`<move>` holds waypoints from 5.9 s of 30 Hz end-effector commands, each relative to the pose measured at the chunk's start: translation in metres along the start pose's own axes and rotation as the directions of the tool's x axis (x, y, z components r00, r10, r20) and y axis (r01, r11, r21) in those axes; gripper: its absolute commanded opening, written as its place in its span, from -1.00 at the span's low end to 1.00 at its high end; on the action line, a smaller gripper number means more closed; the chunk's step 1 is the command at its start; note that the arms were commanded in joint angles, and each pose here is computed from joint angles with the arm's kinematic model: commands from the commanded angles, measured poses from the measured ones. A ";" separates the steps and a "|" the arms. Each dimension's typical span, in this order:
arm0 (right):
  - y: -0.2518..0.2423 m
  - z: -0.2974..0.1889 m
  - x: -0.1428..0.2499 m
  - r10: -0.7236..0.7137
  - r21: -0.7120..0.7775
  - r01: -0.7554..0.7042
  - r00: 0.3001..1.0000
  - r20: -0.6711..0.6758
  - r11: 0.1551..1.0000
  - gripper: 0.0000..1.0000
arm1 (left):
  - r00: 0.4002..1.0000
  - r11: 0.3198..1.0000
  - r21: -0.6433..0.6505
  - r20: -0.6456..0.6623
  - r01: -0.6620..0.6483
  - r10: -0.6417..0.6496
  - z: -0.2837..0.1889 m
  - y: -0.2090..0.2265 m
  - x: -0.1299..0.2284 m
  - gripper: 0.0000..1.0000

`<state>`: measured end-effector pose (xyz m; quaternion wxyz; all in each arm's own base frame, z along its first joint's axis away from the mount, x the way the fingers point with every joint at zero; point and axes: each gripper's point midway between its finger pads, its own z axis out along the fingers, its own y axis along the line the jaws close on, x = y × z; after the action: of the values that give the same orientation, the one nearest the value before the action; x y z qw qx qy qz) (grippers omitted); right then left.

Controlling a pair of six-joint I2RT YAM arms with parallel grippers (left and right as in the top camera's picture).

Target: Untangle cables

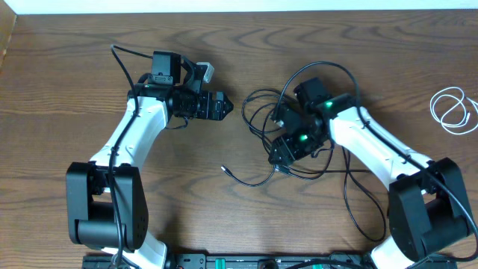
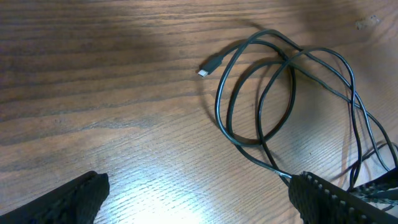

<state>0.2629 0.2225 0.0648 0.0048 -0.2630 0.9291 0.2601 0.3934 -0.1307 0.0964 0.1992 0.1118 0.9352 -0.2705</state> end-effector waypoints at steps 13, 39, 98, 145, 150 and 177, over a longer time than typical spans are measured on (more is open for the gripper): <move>-0.006 0.030 0.012 -0.145 0.183 0.151 0.988 -0.045 0.971 -0.81 | 1.000 1.000 -0.010 0.009 0.006 -0.006 -0.005 0.000 0.000 0.96; 0.172 -0.227 -0.031 -0.481 0.175 0.549 0.484 0.731 0.818 -0.98 | 1.000 1.000 -0.010 0.009 0.006 -0.006 -0.005 0.000 0.000 0.96; 0.080 -0.565 0.132 -0.652 0.153 -0.838 -0.279 0.705 0.524 -0.98 | 1.000 1.000 -0.010 0.008 0.007 -0.007 -0.005 0.000 0.001 0.96; -0.199 -0.460 0.089 -0.188 0.084 -0.957 0.032 0.982 0.276 -0.98 | 1.000 1.000 -0.011 0.009 0.006 -0.006 -0.005 0.000 0.000 0.96; -0.216 -0.448 0.090 -0.047 0.006 -0.910 -0.015 0.999 0.414 -0.98 | 1.000 1.000 -0.010 0.009 0.006 -0.006 -0.005 0.000 0.000 0.96; -0.269 -0.395 0.078 0.648 -0.634 -0.139 0.119 0.752 0.761 -0.98 | 1.000 1.000 -0.010 0.008 0.007 -0.007 -0.005 0.000 0.001 0.96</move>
<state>0.3831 -0.2051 0.2711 0.4627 0.2260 0.6857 0.5144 0.3933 -0.1307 0.0963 0.1990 0.1118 0.9353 -0.2705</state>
